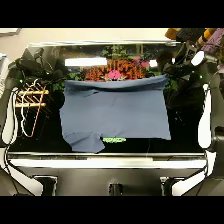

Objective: Fold the clothes and pants, and hang the long-sleeved shirts on hangers.

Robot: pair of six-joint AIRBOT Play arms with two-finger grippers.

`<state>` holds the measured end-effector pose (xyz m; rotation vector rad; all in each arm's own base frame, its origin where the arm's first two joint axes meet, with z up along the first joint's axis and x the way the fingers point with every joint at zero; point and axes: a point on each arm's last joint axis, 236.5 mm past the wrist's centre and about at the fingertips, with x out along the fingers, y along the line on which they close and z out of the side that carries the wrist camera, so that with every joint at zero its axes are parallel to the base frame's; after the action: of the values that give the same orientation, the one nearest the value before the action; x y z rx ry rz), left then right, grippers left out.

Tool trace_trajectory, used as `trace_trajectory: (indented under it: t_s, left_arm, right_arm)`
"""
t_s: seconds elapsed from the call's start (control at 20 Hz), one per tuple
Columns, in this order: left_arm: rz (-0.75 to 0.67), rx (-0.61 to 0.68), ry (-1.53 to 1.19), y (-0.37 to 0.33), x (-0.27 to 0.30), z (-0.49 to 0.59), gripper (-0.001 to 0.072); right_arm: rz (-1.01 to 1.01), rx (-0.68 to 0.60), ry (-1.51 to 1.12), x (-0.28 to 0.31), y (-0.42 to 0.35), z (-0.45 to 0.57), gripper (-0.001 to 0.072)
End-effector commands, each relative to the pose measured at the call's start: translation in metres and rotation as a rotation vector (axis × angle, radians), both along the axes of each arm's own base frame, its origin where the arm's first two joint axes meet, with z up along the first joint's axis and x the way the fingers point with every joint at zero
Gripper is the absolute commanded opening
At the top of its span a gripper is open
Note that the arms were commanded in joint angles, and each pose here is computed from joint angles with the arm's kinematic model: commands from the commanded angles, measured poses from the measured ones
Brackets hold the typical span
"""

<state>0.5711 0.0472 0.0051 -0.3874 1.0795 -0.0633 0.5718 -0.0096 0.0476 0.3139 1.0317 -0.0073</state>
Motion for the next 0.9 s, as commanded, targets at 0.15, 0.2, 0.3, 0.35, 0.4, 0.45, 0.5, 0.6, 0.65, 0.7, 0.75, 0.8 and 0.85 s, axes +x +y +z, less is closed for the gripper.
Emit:
trace_trajectory:
  t_s: [0.15, 0.2, 0.3, 0.35, 0.4, 0.45, 0.5, 0.6, 0.65, 0.7, 0.75, 0.8, 0.85]
  left_arm:
    - [-0.118, 0.061, 0.193, 0.002, -0.042, -0.033, 0.0018]
    - [-0.124, 0.069, 0.216, 0.004, -0.047, -0.035, 0.0018]
    - [-0.132, 0.089, 0.255, 0.008, -0.056, -0.038, 0.0018]
    - [-0.133, 0.089, 0.264, 0.008, -0.058, -0.039, 0.0018]
    - [-0.137, 0.086, 0.271, 0.007, -0.060, -0.040, 0.0018]
    - [-0.146, 0.083, 0.286, 0.004, -0.062, -0.043, 0.0018]
    - [-0.156, 0.077, 0.308, 0.000, -0.066, -0.047, 0.0018]
    - [-0.173, 0.068, 0.348, -0.005, -0.073, -0.055, 0.0018]
    - [-0.176, 0.064, 0.365, -0.006, -0.077, -0.059, 0.0018]
    - [-0.179, 0.059, 0.383, -0.007, -0.082, -0.063, 0.0018]
    - [-0.182, 0.058, 0.405, -0.007, -0.087, -0.067, 0.0018]
    - [-0.185, 0.062, 0.428, -0.006, -0.093, -0.071, 0.0018]
    - [-0.188, 0.063, 0.445, -0.006, -0.097, -0.074, 0.0018]
  right_arm:
    - [0.019, -0.127, 0.186, -0.036, -0.025, -0.029, 0.0029]
    - [0.023, -0.129, 0.220, -0.043, -0.026, -0.033, 0.0029]
    - [0.033, -0.122, 0.297, -0.058, -0.024, -0.044, 0.0029]
    - [0.039, -0.117, 0.346, -0.067, -0.023, -0.051, 0.0029]
    - [0.044, -0.112, 0.389, -0.074, -0.022, -0.060, 0.0029]
    - [0.049, -0.105, 0.424, -0.080, -0.021, -0.068, 0.0029]
    - [0.055, -0.096, 0.460, -0.085, -0.019, -0.077, 0.0029]
    - [0.060, -0.092, 0.517, -0.093, -0.019, -0.091, 0.0029]
    - [0.061, -0.093, 0.533, -0.095, -0.019, -0.096, 0.0029]
    - [0.062, -0.092, 0.550, -0.097, -0.019, -0.100, 0.0029]
    - [0.063, -0.090, 0.563, -0.099, -0.019, -0.102, 0.0029]
    - [0.065, -0.088, 0.577, -0.101, -0.019, -0.105, 0.0029]
    - [0.066, -0.087, 0.589, -0.104, -0.019, -0.107, 0.0029]
